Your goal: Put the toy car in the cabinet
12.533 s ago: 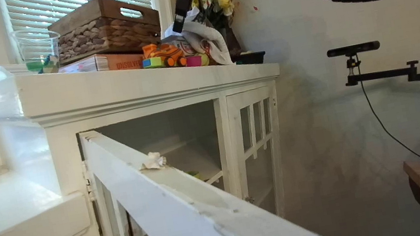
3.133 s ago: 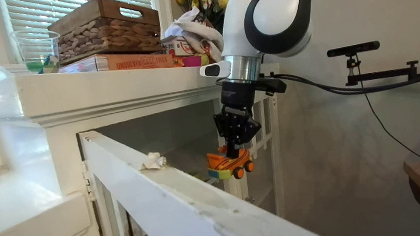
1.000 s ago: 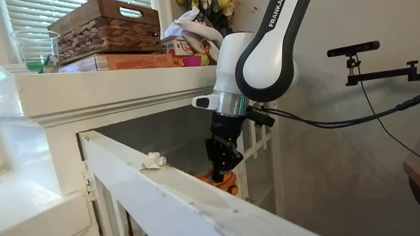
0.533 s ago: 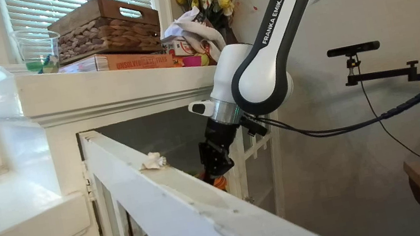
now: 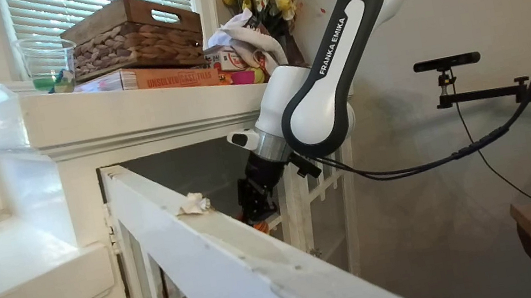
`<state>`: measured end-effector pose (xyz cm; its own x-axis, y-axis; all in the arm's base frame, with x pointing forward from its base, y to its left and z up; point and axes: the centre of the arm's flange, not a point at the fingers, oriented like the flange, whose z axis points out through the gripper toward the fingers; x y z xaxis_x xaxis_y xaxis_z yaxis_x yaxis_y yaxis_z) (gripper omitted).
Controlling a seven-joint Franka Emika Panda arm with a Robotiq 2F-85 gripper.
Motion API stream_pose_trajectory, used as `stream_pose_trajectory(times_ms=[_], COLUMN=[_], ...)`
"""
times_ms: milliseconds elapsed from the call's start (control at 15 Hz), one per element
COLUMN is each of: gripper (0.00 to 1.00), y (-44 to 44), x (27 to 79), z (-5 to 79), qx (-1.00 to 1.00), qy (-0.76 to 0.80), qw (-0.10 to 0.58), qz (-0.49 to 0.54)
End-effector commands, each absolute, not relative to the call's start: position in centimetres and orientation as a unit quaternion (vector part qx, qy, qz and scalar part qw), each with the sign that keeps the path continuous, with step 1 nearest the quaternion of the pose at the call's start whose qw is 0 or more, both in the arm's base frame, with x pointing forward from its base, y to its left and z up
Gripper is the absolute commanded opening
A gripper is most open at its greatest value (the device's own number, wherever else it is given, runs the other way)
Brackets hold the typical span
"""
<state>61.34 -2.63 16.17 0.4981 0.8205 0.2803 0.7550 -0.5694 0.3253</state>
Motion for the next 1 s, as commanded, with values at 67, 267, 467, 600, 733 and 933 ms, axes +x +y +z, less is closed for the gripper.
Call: stream_pose_trajectory(times_ms=[67, 267, 467, 600, 733, 933], gripper=[0.03, 0.03, 0.03, 0.03, 0.03, 0.03], y=[-2.1, -1.9, -1.7, -1.6, -1.6, -1.4], x=[63.7, 64.1, 64.5, 64.9, 65.3, 66.4], z=[15.5, 14.9, 14.3, 14.1, 14.1, 14.5], qx=[0.849, 0.842, 0.837, 0.834, 0.832, 0.831], qy=[0.461, 0.469, 0.474, 0.477, 0.478, 0.475], qw=[0.102, 0.11, 0.116, 0.122, 0.126, 0.13], qz=[0.237, 0.243, 0.248, 0.25, 0.252, 0.26])
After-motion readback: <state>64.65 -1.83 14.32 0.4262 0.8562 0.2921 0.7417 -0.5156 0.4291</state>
